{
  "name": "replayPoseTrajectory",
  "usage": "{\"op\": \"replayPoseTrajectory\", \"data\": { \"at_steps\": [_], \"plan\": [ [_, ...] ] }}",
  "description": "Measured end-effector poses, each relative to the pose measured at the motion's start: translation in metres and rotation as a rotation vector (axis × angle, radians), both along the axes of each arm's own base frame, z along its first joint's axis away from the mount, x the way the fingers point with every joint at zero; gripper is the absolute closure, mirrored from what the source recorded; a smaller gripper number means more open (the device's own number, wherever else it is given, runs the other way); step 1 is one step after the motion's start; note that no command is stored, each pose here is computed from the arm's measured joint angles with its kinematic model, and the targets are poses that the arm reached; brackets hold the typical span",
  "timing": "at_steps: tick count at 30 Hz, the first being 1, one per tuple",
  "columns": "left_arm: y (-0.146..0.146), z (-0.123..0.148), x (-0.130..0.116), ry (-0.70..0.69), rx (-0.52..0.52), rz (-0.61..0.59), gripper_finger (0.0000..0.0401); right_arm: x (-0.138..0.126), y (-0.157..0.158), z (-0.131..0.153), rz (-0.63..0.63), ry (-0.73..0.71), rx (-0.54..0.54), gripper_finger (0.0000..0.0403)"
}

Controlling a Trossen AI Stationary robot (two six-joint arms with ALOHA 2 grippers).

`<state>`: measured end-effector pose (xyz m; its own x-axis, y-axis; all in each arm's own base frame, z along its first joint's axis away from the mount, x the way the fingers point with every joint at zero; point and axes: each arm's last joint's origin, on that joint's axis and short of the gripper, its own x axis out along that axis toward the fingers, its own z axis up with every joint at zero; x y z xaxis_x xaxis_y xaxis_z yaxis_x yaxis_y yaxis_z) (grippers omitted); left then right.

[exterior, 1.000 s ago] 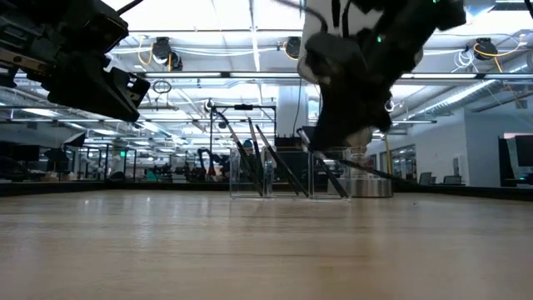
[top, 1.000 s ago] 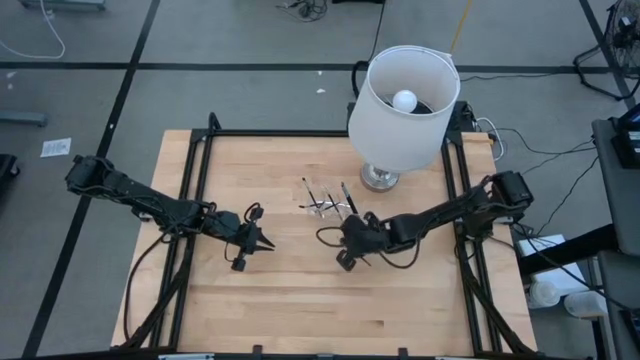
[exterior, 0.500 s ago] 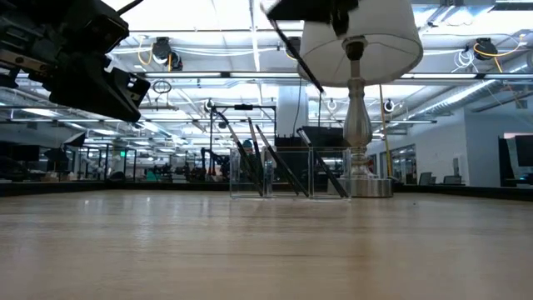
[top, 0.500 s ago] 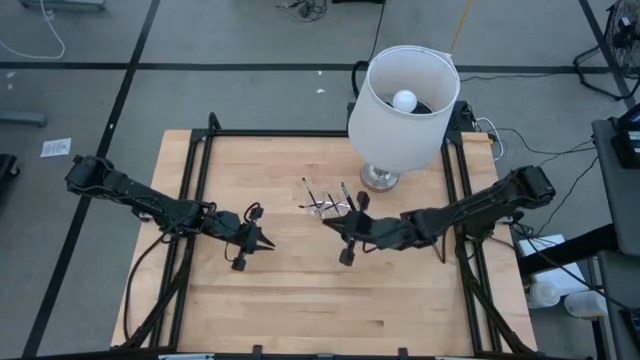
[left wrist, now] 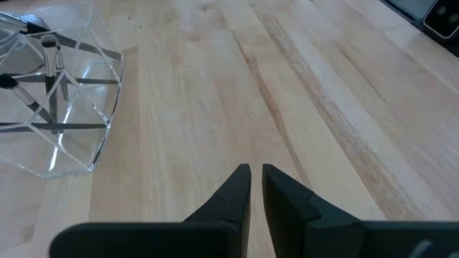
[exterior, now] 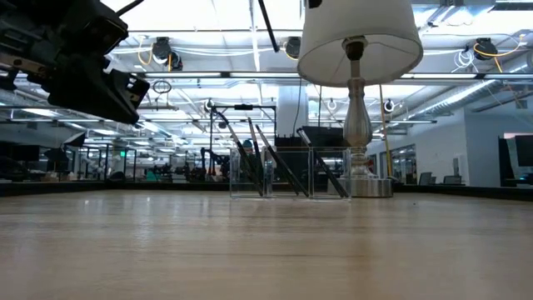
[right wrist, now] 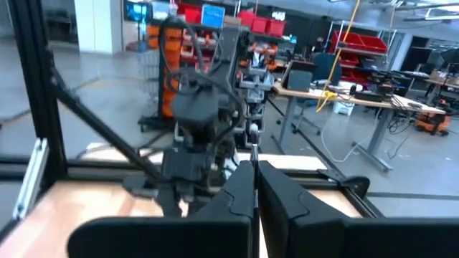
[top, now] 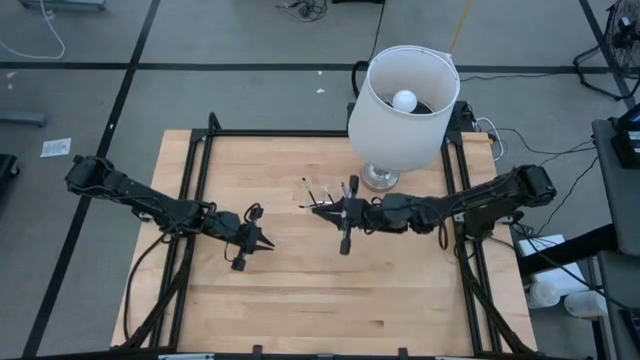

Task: Pick & Place Makeup Brushes
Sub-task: Put the black eyeshadow brush into the transparent organizer

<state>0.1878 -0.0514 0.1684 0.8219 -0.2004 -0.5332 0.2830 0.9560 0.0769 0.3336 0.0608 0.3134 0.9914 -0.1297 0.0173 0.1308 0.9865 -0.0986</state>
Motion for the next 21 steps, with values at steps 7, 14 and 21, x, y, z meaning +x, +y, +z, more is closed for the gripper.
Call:
{"op": "replayPoseTrajectory", "data": {
  "at_steps": [7, 14, 21],
  "plan": [
    [0.0, -0.001, -0.001, 0.009, 0.025, -0.013, 0.0354, -0.009, 0.001, -0.034, 0.01, 0.036, -0.074, 0.0402],
    [0.001, -0.003, -0.002, 0.025, 0.071, -0.04, 0.0354, -0.03, -0.003, -0.049, 0.007, -0.052, -0.101, 0.0402],
    [0.001, 0.004, 0.003, -0.078, 0.098, -0.028, 0.0354, -0.037, -0.005, -0.049, 0.006, -0.027, -0.099, 0.0402]
  ]
}}
